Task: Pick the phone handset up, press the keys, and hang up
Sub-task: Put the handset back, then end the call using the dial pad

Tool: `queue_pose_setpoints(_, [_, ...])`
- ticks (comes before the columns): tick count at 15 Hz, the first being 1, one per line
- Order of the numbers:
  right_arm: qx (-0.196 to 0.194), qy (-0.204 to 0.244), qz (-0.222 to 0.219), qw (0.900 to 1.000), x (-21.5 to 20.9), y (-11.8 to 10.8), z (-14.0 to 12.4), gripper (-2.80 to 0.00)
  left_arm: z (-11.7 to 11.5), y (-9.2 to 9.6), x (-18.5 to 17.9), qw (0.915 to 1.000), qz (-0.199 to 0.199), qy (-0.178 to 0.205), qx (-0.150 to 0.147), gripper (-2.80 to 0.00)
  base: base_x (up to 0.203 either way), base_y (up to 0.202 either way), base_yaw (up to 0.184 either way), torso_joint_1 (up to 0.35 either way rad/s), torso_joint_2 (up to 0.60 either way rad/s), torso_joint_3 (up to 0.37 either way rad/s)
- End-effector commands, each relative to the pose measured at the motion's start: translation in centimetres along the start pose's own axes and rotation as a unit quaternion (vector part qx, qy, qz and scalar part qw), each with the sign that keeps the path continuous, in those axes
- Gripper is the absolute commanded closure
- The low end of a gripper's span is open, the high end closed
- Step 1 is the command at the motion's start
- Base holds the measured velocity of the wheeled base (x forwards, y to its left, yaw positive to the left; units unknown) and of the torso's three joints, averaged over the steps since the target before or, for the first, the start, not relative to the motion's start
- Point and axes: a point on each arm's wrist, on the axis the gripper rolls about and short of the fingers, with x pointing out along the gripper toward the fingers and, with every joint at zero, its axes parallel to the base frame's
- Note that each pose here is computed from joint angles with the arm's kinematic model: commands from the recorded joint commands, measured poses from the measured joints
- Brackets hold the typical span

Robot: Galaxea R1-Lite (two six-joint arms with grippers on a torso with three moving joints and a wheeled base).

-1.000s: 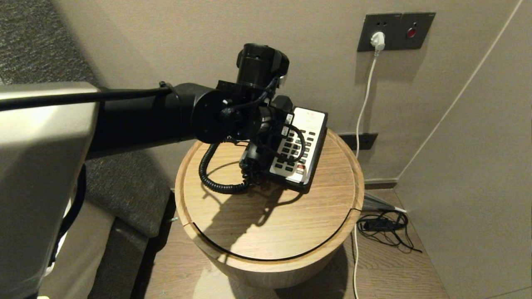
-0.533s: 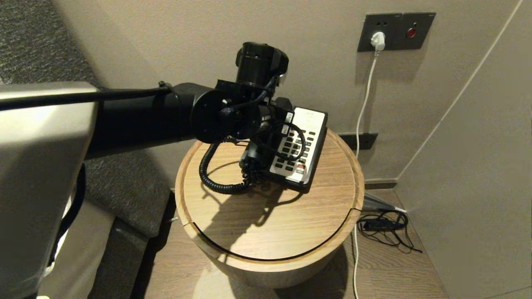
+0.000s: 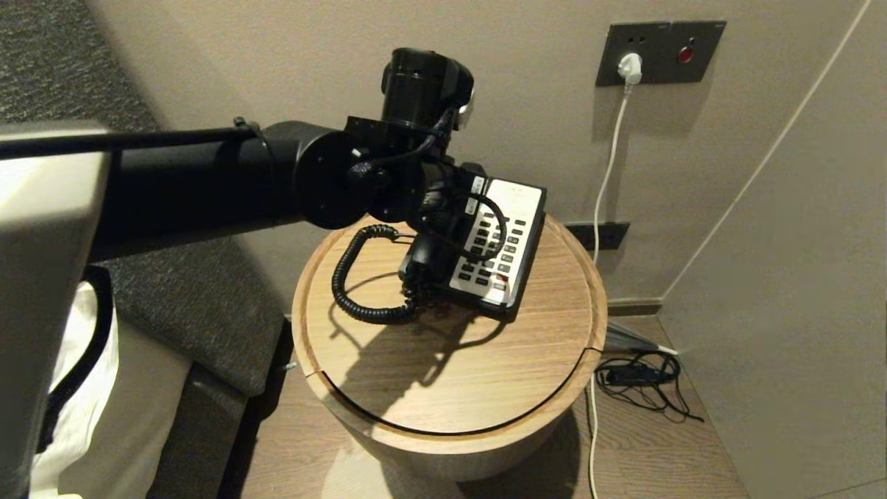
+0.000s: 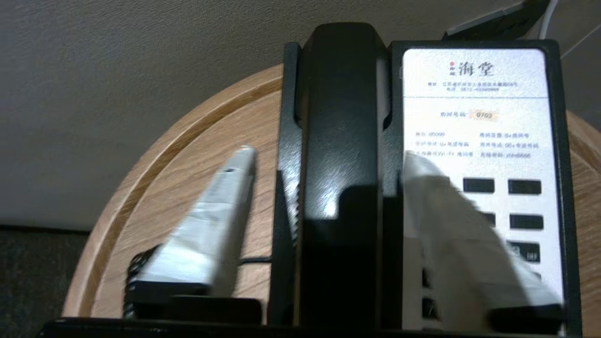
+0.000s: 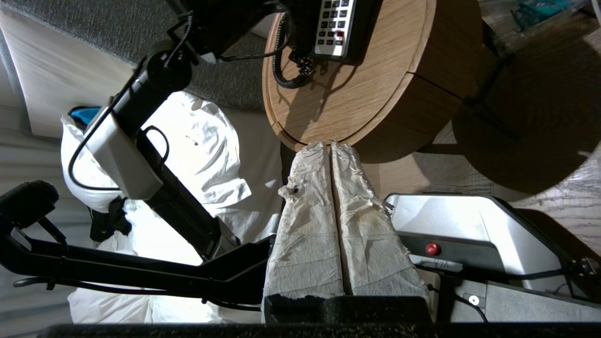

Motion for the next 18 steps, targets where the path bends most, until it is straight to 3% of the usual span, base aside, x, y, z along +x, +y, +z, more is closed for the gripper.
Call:
queue_pose_setpoints(1, [0.004,0.006,-0.003,1.000,0.1,-0.2,-0.2,0.00,0.5,0.6,-1.3,1.0000,0.002,-0.003,-0.005,0.00,0.000,0.000,0.000,0.000,0.00,0.000])
queue_pose_setpoints(5, [0.010,0.023,-0.009,1.000,1.0,-0.5,-0.1,0.00,1.0,2.0,-4.6,0.9998,0.002,-0.004,-0.017,0.00,0.000,0.000,0.000,0.000,0.00,0.000])
queue_pose_setpoints(10, [0.026,0.070,-0.016,0.997,3.0,-1.2,0.2,0.00,1.1,5.0,-11.3,0.9994,0.004,-0.023,-0.026,0.00,0.000,0.000,0.000,0.000,0.00,0.000])
queue_pose_setpoints(14, [0.041,0.114,-0.045,0.992,8.2,-1.3,3.0,0.00,0.1,8.5,-18.5,0.9977,0.012,-0.052,-0.041,0.00,0.000,0.000,0.000,0.000,0.00,0.000])
queue_pose_setpoints(18, [0.013,0.185,-0.067,0.980,17.3,-0.9,6.9,0.00,-1.7,12.7,-23.2,0.9923,0.070,-0.076,-0.068,0.00,0.000,0.000,0.000,0.000,0.00,0.000])
